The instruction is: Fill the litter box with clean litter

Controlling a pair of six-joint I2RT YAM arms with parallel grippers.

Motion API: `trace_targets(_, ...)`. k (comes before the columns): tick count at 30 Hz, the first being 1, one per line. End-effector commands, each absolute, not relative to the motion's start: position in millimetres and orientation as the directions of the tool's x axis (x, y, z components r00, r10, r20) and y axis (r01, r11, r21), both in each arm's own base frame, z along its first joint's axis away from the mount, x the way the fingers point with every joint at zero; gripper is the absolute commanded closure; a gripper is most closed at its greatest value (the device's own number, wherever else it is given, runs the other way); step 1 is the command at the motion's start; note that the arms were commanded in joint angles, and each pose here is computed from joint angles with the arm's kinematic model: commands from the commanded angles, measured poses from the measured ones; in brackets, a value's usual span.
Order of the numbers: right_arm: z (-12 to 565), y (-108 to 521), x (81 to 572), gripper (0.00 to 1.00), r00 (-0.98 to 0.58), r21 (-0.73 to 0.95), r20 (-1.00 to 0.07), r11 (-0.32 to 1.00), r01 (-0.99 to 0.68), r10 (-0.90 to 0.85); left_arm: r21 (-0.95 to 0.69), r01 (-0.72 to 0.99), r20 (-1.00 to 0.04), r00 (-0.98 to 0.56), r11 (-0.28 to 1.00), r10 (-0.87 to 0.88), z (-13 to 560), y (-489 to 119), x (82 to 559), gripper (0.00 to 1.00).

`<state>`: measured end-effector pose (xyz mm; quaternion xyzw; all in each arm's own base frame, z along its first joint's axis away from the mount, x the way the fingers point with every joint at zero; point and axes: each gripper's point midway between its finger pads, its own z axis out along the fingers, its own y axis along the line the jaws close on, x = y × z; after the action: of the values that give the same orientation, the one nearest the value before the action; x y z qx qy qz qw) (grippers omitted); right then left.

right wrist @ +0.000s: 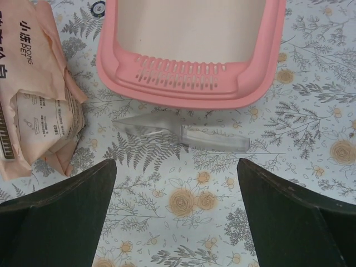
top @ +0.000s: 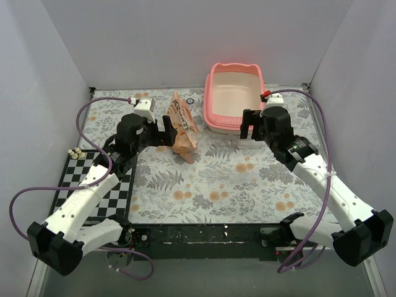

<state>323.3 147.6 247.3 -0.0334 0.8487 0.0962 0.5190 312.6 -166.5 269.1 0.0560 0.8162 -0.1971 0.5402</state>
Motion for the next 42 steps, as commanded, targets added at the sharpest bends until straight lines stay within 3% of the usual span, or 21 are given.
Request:
trace_targets(1,275,133,323,0.02,-0.440,0.074,-0.898,0.992,-0.104,0.021,-0.267,0.303,-0.892,-0.437,0.915,-0.116,277,-169,313,0.02)
trace_targets(6,285,126,318,0.02,-0.491,0.015,-0.870,0.995,-0.103,-0.038,-0.280,0.285,-0.887,-0.442,0.917,-0.134,282,-171,319,0.02)
trace_targets(15,285,182,302,0.07,-0.516,0.122,-0.848,0.902,-0.414,-0.122,-0.287,0.206,-0.870,-0.464,0.936,-0.164,314,-183,363,0.02)
trace_targets(20,278,192,297,0.08,-0.522,0.066,-0.827,0.885,-0.462,-0.210,-0.292,0.157,-0.833,-0.527,0.943,-0.170,322,-198,394,0.02)
trace_targets(27,275,198,293,0.08,-0.525,0.079,-0.825,0.877,-0.474,-0.209,-0.203,0.016,-0.764,-0.628,0.979,-0.149,287,-202,437,0.02)
trace_targets(42,258,209,274,0.08,-0.554,0.140,-0.807,0.844,-0.518,-0.207,-0.173,-0.065,-0.707,-0.687,0.983,-0.170,219,-182,492,0.03)
